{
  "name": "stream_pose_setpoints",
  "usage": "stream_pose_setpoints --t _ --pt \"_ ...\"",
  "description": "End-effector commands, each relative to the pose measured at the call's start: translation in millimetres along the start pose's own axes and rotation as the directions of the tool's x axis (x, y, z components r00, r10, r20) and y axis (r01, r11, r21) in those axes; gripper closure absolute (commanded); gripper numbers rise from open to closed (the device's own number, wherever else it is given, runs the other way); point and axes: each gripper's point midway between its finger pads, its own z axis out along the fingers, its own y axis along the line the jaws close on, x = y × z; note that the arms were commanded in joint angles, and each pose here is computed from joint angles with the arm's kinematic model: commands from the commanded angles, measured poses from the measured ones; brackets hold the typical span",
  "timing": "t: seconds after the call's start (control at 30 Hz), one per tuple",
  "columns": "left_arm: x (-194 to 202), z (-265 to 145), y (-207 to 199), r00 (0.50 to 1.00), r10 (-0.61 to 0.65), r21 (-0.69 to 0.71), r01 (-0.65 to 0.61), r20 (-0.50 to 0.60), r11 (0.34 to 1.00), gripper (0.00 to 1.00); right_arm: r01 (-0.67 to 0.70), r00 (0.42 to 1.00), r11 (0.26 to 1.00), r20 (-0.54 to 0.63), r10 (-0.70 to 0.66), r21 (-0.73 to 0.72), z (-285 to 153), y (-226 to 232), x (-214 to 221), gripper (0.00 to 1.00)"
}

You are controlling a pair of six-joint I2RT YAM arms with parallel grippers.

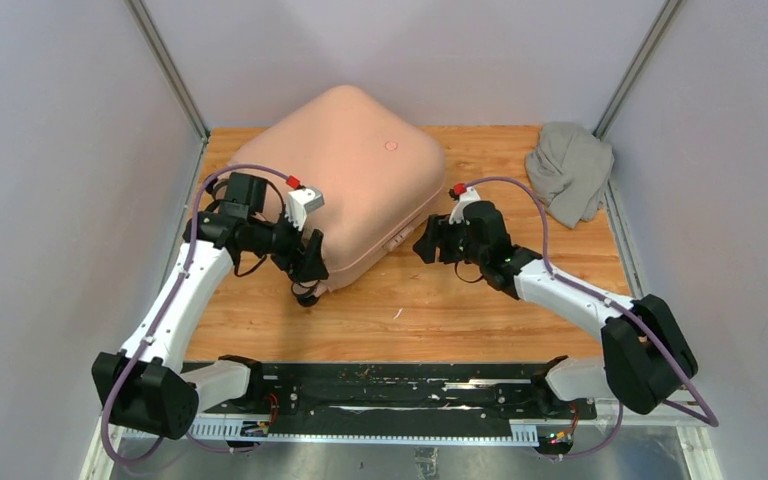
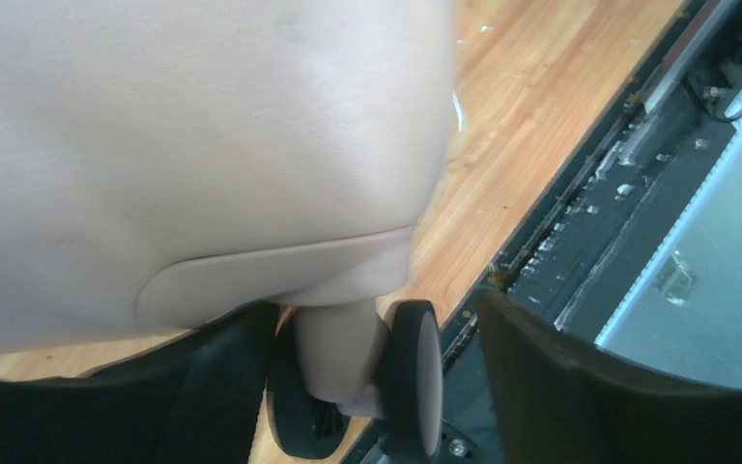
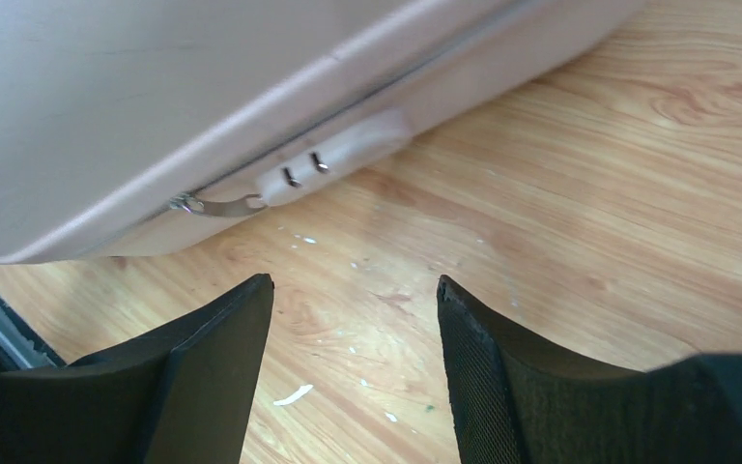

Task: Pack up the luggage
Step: Zip the luggage at the corner of the board.

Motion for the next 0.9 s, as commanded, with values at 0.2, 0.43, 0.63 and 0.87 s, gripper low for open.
stream_pose_setpoints --t 0.2,0.43,0.63,0.87 --pt "-73.1 -80.8 24.6 0.956 0.252 -0.221 -0.216 0.151 0.951 0.00 -0.051 0.996 0.998 -0.073 0.049 -0.026 24.4 -3.5 -12.7 0.37" --pt "-71.6 -146.3 125.6 0.971 0.228 -0.509 -0.158 0.077 0.846 0.00 -0.186 0.981 0.983 -0.049 0.186 0.007 54.2 -5.3 -20.8 0.43" --pt "-68.9 -144.8 197.4 0.989 0.150 -0.529 -0.123 0.009 0.840 0.00 -0.186 0.981 0.982 -0.040 0.188 0.030 54.9 -2.1 -16.2 0.41" --pt "-64.0 -138.4 260.2 0.994 0.098 -0.541 -0.109 -0.049 0.834 0.00 -0.219 0.974 0.975 -0.051 0.221 0.036 49.1 -4.4 1.9 0.40"
